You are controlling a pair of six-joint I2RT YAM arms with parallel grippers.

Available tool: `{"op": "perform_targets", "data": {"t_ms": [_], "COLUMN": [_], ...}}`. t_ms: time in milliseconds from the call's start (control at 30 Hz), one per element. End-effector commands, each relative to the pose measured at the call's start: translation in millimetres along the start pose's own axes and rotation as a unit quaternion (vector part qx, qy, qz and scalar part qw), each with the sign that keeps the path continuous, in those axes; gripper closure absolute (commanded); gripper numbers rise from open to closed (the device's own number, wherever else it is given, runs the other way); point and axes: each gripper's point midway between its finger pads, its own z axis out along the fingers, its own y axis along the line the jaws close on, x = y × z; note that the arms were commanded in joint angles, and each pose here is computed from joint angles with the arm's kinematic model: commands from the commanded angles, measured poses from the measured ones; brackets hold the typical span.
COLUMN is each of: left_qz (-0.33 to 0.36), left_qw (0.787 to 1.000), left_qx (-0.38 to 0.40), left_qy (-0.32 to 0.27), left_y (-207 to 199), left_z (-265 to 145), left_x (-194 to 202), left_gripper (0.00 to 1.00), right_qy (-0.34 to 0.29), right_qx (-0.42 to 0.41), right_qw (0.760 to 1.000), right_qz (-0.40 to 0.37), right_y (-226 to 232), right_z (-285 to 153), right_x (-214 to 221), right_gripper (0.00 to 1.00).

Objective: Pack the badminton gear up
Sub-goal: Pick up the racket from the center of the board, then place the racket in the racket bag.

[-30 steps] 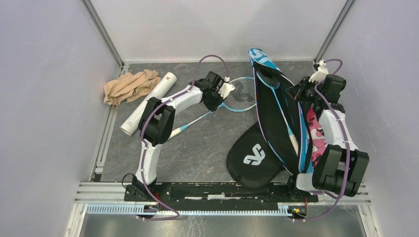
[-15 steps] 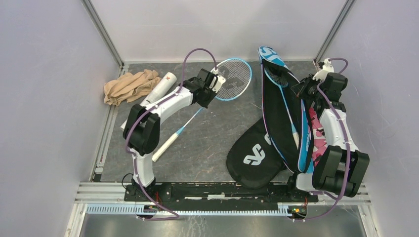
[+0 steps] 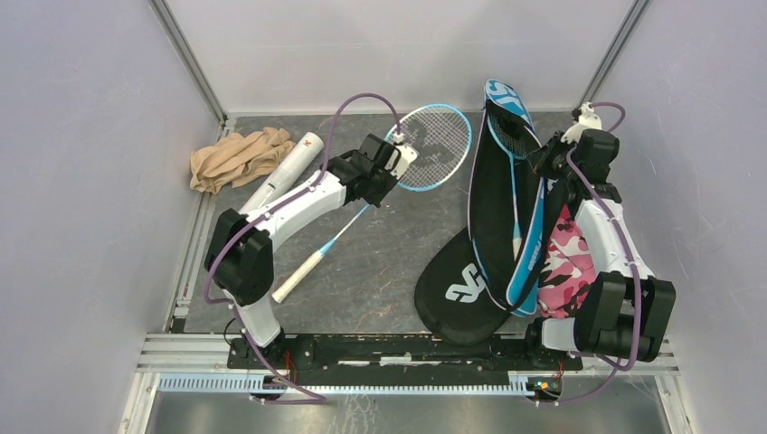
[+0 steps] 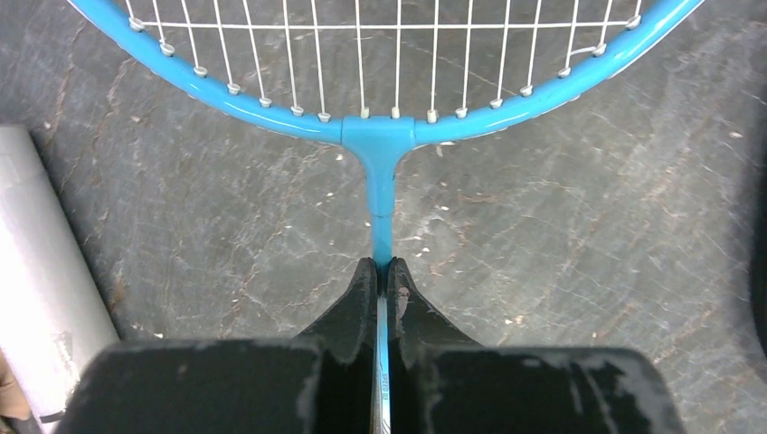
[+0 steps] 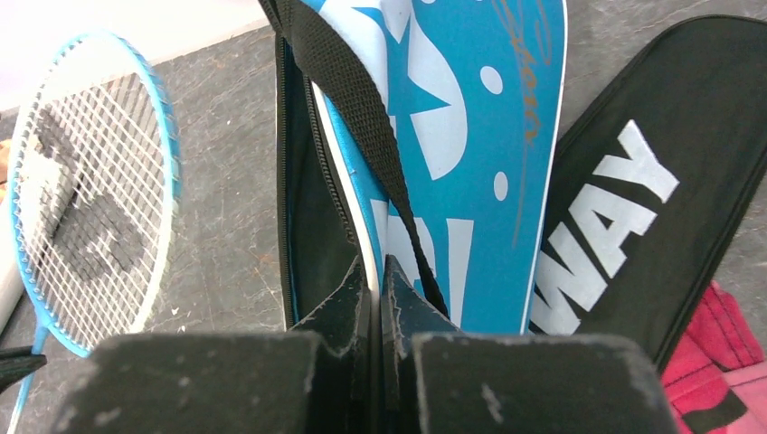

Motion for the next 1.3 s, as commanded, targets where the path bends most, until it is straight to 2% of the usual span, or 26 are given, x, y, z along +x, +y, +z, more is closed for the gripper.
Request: {"op": "perform_targets", "data": {"t_ms": [0,300,633,933,1100,1267], "left_qz": [0.018,0.067,0.077,0.037,-0.018,-0.074], "left_qw": [1.0,0.997,0.996,0.997,0.994,0.986], "left_qx": [0.002,0.026,0.02,0.061,0.106,0.148], "left_qy": [-0.02,0.003,0.035,0.041,0.037,0.011], "left_y": [-21.8,-71.0,-87.4,-111.2,-133.1,-151.0], "left_z": [-15.7,-1.2,31.3,52.4,59.6,55.2], "left_x": [-12.2,-25.5,-32.7,-47.2,-56.2,-86.7], "left_gripper": [0.98,0.98,0.98,0.98,0.98,0.98], "right_qy": [-0.078,-0.051,-0.031,-0.002,0.007,0.015], "right_qx": [-0.017,-0.034,-0.061,-0.076,-0.085,-0.086], "right_qw": [0.996,0.997,0.996,0.996,0.995,0.995], "right_qz": [-0.026,-0.046,-0.049,-0.049,-0.046,-0.049], "right_y": [29.7,58.9,79.2,88.1,93.9,93.6], "right_z": [-0.4,11.3,15.0,22.4,26.1,28.4], "right_x": [-48.7,-20.4,2.7,31.1,40.2,45.5], "right_gripper": [1.0,1.0,1.0,1.0,1.0,1.0]}}
